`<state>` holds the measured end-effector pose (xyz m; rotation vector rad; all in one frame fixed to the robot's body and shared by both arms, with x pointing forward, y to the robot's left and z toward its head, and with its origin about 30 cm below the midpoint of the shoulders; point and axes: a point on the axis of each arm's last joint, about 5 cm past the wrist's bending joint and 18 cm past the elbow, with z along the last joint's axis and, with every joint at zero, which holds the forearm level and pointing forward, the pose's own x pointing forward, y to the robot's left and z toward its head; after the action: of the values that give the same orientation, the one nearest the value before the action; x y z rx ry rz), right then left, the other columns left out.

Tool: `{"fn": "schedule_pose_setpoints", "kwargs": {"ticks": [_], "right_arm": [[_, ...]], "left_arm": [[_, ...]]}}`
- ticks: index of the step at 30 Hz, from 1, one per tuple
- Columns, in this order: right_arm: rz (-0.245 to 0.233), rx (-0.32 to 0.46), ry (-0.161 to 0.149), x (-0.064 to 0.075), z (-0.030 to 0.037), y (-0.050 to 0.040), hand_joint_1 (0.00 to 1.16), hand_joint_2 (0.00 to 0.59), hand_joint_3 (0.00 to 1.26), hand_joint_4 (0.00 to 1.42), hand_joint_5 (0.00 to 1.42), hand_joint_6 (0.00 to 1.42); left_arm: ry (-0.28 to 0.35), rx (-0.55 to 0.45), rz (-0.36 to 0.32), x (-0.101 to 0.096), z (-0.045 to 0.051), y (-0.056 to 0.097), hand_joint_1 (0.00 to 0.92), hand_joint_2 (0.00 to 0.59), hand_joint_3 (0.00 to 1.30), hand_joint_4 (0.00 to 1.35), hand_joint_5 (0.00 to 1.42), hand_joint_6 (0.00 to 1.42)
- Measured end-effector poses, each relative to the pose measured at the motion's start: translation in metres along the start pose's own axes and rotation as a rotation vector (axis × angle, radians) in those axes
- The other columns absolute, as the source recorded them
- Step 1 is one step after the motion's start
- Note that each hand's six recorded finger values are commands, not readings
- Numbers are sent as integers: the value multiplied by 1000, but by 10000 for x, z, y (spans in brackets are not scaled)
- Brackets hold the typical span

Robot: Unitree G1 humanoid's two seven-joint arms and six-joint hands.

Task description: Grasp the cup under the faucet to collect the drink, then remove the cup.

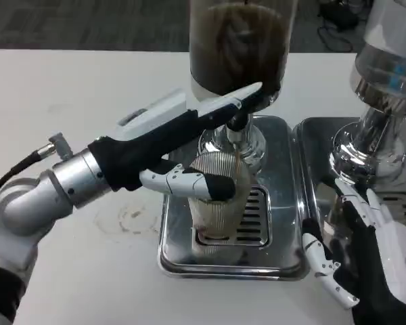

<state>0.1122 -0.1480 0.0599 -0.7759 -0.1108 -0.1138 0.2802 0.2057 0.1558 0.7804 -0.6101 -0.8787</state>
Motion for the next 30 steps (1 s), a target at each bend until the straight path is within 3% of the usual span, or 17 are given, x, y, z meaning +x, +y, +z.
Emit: {"fn": "schedule_pose_setpoints", "kwargs": {"ticks": [4,8,13,17,20,24,30], "right_arm": [[-3,9,0,-9,3,-6,248,415,125,123,37,17],[-13,63,-9,-6,9,-16,273,326,81,97,64,67],[20,294,17,6,-80,-31,410,245,26,67,86,118],[80,418,-17,50,-112,-22,452,229,0,9,24,72],[122,469,-47,109,-124,-13,488,211,0,0,0,15],[170,498,-73,173,-139,-11,556,197,0,0,0,0],[249,483,-123,284,-129,-22,651,187,0,0,0,0]], "left_arm": [[0,8,5,-5,-2,-7,0,39,39,0,41,75],[-2,22,-2,-1,1,-14,0,39,39,0,40,75],[-2,26,-9,2,-1,-17,0,43,35,0,39,74],[1,26,-10,-2,-3,-16,0,45,37,0,39,74],[3,26,-11,-6,-4,-14,0,45,38,0,39,74],[6,29,-10,-17,-5,-4,0,45,38,0,39,74],[7,35,-9,-28,-1,12,0,44,38,0,41,74]]}}
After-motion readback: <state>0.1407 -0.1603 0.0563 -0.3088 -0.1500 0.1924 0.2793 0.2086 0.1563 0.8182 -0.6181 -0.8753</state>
